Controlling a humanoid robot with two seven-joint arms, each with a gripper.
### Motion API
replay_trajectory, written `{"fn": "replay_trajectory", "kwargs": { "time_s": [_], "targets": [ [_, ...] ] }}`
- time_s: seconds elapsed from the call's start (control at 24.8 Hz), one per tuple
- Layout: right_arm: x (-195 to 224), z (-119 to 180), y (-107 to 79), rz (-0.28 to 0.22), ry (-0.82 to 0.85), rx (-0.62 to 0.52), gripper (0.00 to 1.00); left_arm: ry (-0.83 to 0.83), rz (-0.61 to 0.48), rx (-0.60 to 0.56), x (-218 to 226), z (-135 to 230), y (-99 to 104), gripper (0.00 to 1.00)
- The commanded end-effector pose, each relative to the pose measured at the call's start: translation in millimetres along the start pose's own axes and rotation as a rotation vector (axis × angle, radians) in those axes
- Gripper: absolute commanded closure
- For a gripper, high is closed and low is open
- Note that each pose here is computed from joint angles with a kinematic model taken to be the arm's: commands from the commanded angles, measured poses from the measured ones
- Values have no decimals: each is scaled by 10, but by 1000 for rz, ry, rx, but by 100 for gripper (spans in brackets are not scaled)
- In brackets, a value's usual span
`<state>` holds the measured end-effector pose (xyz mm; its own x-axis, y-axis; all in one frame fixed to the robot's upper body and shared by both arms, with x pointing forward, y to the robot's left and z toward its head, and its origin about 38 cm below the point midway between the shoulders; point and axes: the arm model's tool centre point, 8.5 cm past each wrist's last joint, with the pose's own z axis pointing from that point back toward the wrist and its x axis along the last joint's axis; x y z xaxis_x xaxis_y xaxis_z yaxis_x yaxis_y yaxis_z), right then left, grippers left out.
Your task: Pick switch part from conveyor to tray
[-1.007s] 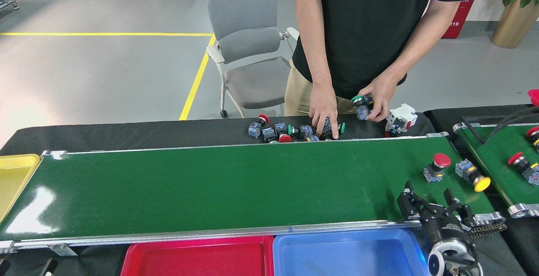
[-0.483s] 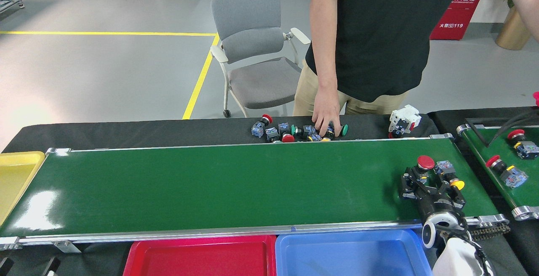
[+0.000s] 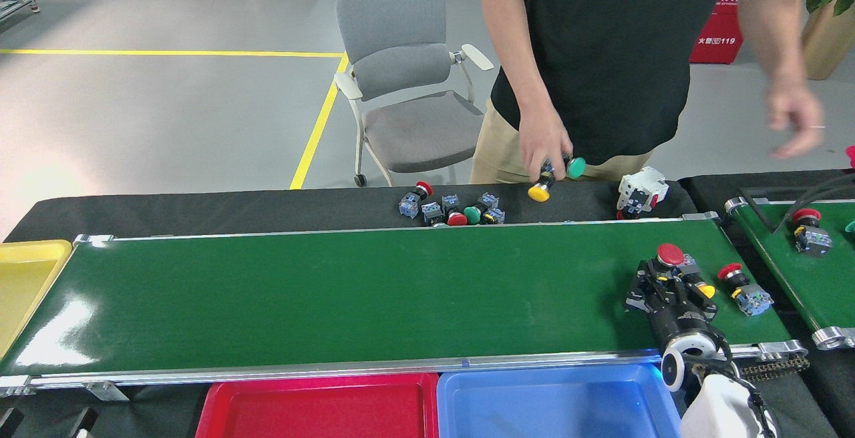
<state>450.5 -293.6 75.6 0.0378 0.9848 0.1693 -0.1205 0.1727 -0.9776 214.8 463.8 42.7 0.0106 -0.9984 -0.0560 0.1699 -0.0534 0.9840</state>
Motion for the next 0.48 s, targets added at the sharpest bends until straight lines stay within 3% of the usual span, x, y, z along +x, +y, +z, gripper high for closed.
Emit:
{"fn": "replay_trajectory", "kwargs": {
  "time_s": [0.0,0.08,0.28,0.44],
  "targets": [
    [261,125,-121,7,-121,-46,97,0,-9,25,-28,-15,75,0],
    [693,291,-79,-1,-272,-58,94,0,-8,23,-29,-14,70,0],
    [1780,907,227,3,-660,-23,89,4,1,21,-39,-11,45,0],
    [2255,1242,512,17,-814,54,81,8,28,14,-47,-16,-16,0]
  ]
}}
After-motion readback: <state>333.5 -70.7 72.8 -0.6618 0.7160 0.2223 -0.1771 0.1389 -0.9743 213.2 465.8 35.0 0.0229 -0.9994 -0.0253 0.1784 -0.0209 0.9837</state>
